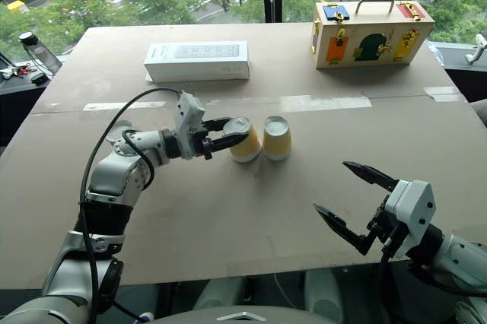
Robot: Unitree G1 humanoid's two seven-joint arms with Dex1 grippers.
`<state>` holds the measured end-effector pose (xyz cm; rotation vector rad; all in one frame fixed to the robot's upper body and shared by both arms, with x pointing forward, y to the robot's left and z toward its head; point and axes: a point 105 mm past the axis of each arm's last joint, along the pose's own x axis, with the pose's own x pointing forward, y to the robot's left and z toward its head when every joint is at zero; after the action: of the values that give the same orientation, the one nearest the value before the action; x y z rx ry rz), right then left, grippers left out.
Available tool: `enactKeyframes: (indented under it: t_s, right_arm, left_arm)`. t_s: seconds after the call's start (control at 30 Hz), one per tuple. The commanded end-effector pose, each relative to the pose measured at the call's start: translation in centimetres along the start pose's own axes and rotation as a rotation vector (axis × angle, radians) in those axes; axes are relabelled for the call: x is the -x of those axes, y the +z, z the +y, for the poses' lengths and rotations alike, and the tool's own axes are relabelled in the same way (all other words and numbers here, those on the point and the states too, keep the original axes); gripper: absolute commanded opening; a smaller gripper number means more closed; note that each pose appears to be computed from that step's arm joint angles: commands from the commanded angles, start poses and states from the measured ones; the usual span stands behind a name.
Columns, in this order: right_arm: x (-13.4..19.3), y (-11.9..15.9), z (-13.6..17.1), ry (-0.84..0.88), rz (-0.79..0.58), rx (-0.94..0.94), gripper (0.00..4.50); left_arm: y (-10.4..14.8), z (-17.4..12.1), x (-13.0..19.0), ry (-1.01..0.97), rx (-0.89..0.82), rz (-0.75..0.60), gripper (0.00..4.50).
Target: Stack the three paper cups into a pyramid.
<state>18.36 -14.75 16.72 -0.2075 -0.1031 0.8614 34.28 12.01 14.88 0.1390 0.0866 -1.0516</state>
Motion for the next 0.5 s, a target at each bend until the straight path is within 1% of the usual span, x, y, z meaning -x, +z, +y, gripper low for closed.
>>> enactKeyframes:
  t_s: [0.03, 0.17, 0.2, 0.27, 0.3, 0.37, 0.4, 0.5]
  right_arm:
    - [0.2, 1.3, 0.0, -0.010, -0.031, 0.059, 4.50]
    - [0.3, 1.3, 0.0, -0.011, -0.030, 0.062, 4.50]
    - [0.3, 1.3, 0.0, -0.011, -0.030, 0.062, 4.50]
    - [0.2, 1.4, 0.0, -0.009, -0.031, 0.064, 4.50]
    - [0.2, 1.4, 0.0, -0.009, -0.031, 0.064, 4.50]
    - [0.1, 1.4, 0.0, -0.003, -0.031, 0.063, 4.50]
    - [0.1, 1.3, 0.0, 0.000, -0.031, 0.063, 4.50]
    - [-0.1, 1.4, -0.1, 0.014, -0.040, 0.058, 4.50]
  left_arm:
    - [1.0, -0.3, -0.4, -0.024, -0.037, -0.034, 2.19]
    - [0.8, -0.6, -0.6, -0.034, -0.038, -0.035, 2.19]
    - [0.7, -0.6, -0.6, -0.038, -0.067, -0.028, 2.19]
    - [0.6, -0.7, -0.5, -0.043, -0.082, -0.018, 3.16]
    - [0.6, -0.7, -0.4, -0.044, -0.077, -0.017, 3.38]
    - [0.9, -0.5, 0.0, -0.018, -0.062, -0.030, 4.31]
    - [1.0, -0.3, 0.3, -0.004, -0.058, -0.036, 4.44]
    - [2.0, -0.2, 2.5, 0.044, -0.008, -0.089, 4.44]
